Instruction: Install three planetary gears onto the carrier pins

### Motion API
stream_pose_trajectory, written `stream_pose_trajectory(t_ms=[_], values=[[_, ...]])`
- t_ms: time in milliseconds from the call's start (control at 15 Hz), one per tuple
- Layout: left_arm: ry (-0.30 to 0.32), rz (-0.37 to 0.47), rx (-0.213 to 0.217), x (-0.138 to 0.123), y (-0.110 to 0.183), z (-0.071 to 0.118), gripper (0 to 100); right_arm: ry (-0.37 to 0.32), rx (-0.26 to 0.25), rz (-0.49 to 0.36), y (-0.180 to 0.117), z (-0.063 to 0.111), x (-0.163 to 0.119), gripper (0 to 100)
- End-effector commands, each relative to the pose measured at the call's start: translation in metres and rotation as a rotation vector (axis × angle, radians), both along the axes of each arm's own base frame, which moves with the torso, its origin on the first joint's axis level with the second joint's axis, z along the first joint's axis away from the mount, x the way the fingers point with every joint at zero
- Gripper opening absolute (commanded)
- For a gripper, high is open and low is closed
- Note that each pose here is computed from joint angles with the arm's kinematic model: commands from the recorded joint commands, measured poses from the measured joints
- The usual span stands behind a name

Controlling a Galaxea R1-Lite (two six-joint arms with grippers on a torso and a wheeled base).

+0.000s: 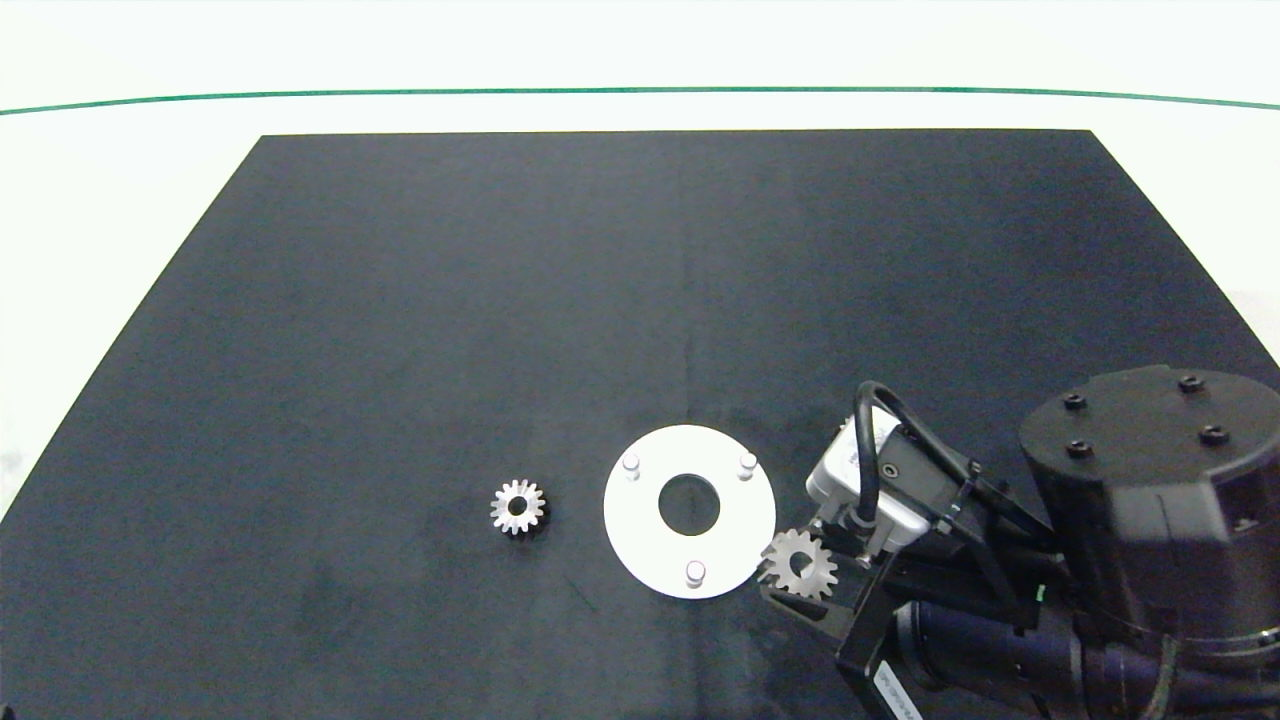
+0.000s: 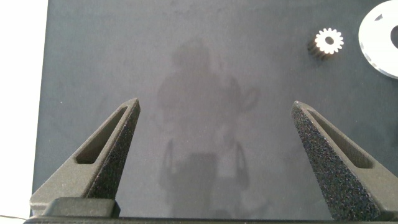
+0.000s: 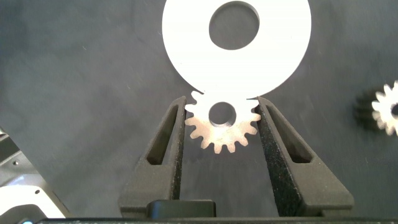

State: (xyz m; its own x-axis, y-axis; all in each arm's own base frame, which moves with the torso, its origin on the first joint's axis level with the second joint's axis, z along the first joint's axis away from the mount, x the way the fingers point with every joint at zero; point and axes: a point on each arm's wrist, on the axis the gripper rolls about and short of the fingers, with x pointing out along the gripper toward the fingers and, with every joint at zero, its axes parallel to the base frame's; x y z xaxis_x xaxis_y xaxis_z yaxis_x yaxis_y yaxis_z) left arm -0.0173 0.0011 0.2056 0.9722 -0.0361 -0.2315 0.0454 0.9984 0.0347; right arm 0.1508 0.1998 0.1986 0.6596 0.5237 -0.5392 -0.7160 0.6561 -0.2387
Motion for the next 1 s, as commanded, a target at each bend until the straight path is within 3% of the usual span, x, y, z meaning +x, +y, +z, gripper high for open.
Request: stream_pose_trajectory(t_ms=[67, 200, 533, 1000], values=[[0.004, 0.000, 0.001, 0.000, 0.000, 0.000, 100, -0.005, -0.043, 0.003, 0.016, -0.007, 0.004, 16], [0.003, 0.002, 0.001, 0.000, 0.000, 0.000, 100, -0.005, -0.072, 0.010, 0.024, -0.013, 0.002, 16], [-0.007, 0.002, 0.001, -0.001, 0.000, 0.003, 100, -0.026, -0.049, 0.024, 0.035, -0.006, 0.003, 16], [-0.004, 0.000, 0.000, 0.000, 0.000, 0.003, 100, -0.006, -0.084, 0.026, 0.044, -0.017, 0.009, 16]])
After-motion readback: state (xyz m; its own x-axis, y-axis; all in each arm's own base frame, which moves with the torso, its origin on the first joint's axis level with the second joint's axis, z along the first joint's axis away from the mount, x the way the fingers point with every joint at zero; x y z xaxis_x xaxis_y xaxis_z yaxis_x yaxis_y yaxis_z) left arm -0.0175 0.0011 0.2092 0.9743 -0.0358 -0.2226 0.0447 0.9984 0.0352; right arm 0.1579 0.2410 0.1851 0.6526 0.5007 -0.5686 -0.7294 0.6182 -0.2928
